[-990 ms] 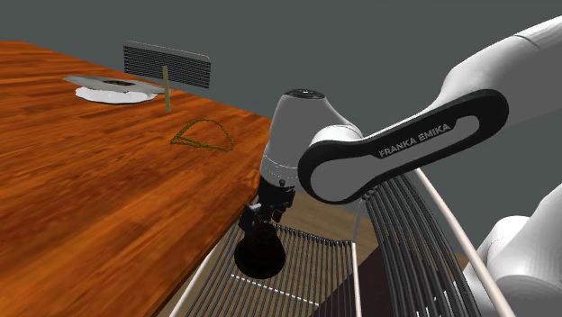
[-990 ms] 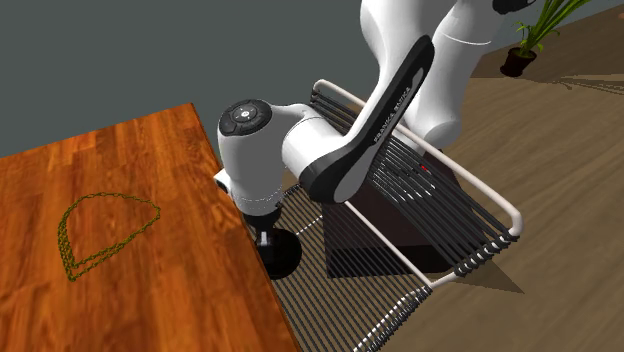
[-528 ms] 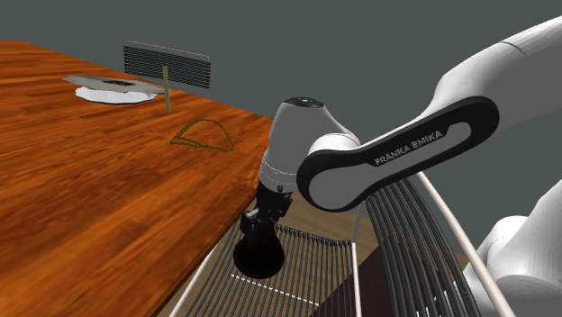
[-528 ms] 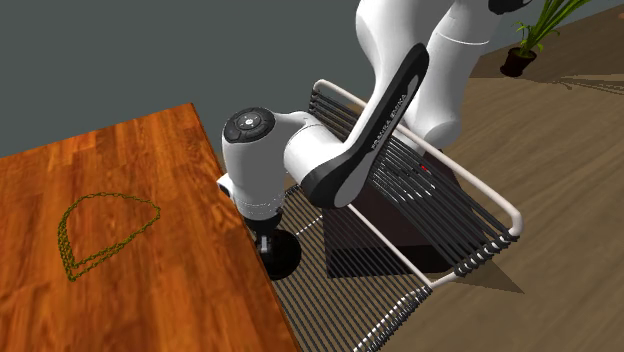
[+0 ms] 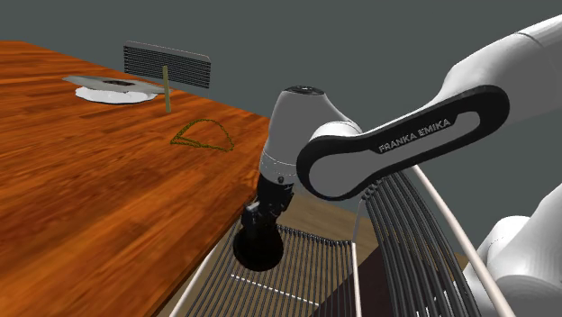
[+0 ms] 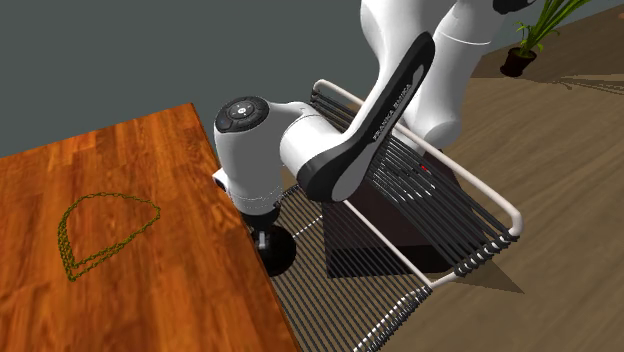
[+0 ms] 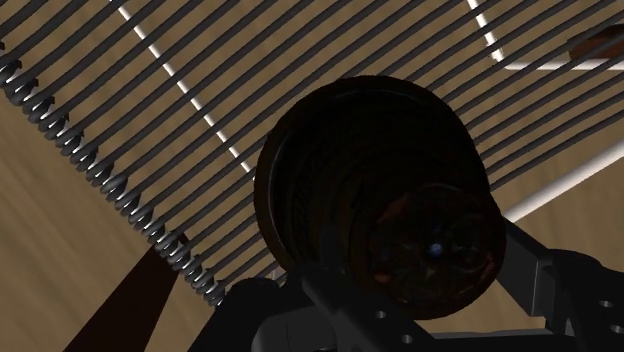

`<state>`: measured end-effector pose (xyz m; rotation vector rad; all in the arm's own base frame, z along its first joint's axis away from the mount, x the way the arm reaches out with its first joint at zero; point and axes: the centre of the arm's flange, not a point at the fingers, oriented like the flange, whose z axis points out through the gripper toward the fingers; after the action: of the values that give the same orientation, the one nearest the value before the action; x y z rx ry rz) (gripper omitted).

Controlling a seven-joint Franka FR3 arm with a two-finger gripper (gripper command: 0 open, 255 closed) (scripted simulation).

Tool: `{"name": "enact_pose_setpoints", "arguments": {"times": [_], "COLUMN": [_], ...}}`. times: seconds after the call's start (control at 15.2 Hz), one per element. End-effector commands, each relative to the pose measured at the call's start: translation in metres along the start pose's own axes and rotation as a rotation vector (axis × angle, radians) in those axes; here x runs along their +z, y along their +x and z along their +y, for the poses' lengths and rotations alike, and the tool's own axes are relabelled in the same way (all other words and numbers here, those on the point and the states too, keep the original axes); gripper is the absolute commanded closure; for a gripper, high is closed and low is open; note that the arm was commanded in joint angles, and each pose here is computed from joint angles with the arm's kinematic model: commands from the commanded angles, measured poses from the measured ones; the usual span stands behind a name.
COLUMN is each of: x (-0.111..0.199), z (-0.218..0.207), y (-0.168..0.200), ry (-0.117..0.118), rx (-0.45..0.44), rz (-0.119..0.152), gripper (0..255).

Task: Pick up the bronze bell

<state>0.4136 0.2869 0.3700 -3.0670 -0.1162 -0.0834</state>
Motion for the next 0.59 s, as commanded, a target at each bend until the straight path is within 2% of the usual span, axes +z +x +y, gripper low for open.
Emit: {"name": "enact_pose_setpoints", "arguments": {"times": [0.0, 0.53], "x": [-0.014, -0.056], "z": [-0.001, -0.004], "y": [0.002, 0.005], "ry": [0.003, 0.003], "rx": [0.002, 0.002], "rz": [0.008, 0.008], "gripper": [255, 255]}}
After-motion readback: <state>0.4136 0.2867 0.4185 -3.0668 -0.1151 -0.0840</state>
